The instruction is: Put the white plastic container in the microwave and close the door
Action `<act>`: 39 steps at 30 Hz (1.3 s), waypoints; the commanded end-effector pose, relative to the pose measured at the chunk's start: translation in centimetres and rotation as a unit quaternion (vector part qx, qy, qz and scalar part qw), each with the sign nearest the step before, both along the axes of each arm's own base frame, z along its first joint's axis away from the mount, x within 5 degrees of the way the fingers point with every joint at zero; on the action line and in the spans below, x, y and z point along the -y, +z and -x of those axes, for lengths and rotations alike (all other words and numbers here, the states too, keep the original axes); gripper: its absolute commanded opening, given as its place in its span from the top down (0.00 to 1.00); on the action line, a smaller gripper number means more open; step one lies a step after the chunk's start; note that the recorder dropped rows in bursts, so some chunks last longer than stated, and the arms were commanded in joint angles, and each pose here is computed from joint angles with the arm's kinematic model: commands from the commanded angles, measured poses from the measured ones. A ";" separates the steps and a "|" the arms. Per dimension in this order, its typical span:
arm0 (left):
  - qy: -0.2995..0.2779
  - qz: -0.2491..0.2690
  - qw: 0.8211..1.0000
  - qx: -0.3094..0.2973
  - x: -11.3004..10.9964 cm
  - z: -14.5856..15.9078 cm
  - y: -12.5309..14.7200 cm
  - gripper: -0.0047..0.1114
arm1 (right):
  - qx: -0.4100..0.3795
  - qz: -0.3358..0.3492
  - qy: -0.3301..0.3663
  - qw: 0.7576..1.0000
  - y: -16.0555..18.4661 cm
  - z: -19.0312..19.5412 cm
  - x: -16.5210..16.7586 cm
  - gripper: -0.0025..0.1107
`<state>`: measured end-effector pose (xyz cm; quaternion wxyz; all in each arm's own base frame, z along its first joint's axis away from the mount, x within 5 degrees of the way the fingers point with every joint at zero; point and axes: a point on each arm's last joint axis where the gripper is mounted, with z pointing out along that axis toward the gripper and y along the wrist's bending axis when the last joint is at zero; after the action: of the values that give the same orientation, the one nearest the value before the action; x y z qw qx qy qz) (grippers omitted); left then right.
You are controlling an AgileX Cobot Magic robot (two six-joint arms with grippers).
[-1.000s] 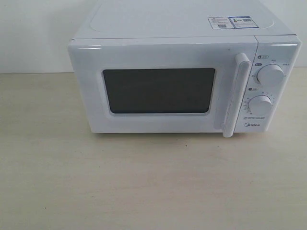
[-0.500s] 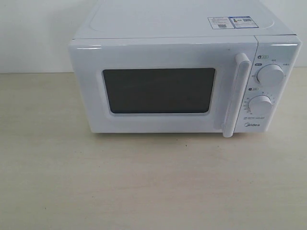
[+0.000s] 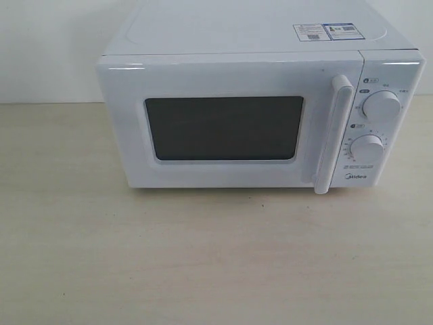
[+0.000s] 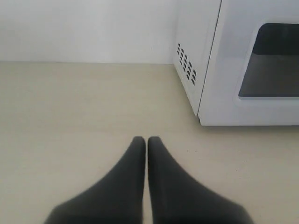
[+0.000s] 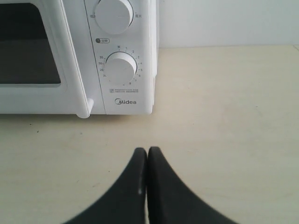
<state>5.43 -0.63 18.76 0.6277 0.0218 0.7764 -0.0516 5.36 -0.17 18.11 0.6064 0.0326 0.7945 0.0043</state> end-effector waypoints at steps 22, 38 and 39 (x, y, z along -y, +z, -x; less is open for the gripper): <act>0.015 -0.012 1.000 -0.002 -0.2 0.0 -0.2 0.92 | 0.007 -0.004 -0.002 1.000 0.1 0.0 0.0 0.98; 0.015 -0.012 1.000 -0.003 -0.2 0.0 -0.2 0.92 | 0.016 -0.003 -0.002 1.000 0.3 0.0 0.0 0.98; 0.015 -0.012 1.000 -0.003 -0.2 0.0 -0.2 0.92 | 0.016 -0.003 -0.002 1.000 0.3 0.0 0.0 0.98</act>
<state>5.42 -0.45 18.67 0.6249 0.0172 0.7798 -0.0344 5.40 -0.17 18.27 0.6134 0.0324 0.7891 0.0043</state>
